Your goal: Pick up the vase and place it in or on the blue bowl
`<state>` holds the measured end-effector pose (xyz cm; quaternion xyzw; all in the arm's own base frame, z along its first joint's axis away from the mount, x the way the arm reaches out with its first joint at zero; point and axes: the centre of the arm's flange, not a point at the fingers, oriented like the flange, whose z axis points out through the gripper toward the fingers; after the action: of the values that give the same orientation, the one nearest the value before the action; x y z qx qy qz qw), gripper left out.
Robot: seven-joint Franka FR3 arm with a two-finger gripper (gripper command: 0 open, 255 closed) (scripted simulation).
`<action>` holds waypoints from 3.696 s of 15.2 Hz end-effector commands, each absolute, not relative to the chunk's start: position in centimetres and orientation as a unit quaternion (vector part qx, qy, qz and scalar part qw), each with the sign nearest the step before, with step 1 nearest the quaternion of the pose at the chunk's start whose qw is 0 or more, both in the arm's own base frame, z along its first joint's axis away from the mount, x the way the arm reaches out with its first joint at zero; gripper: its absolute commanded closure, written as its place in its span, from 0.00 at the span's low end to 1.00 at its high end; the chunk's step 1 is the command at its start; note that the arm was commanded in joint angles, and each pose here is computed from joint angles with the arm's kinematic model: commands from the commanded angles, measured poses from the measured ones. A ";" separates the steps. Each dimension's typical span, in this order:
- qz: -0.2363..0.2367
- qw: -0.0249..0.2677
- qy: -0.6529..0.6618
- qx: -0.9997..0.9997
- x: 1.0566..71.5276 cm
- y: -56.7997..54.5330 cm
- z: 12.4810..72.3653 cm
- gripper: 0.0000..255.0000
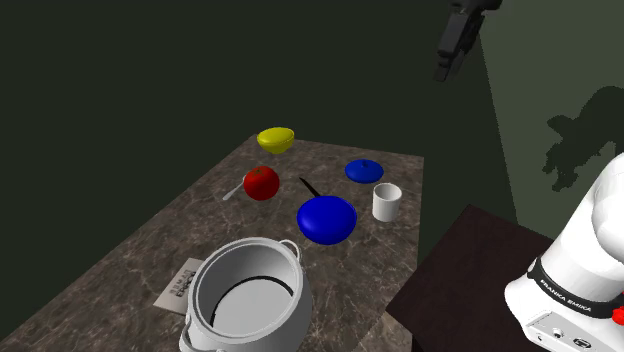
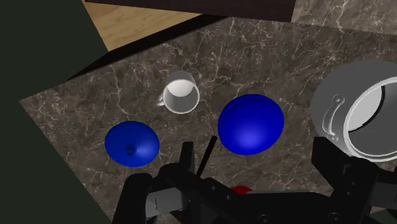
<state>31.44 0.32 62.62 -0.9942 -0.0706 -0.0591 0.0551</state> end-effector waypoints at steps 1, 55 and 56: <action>-0.059 0.055 -0.071 -0.994 31.4 0.3 62.6 0.00; 0.016 0.027 -0.112 -0.993 62.5 -15.6 22.5 1.00; 0.016 0.027 -0.112 -0.993 62.5 -15.6 22.5 1.00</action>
<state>62.48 -15.63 22.47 -0.9932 -0.1124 0.0162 0.0267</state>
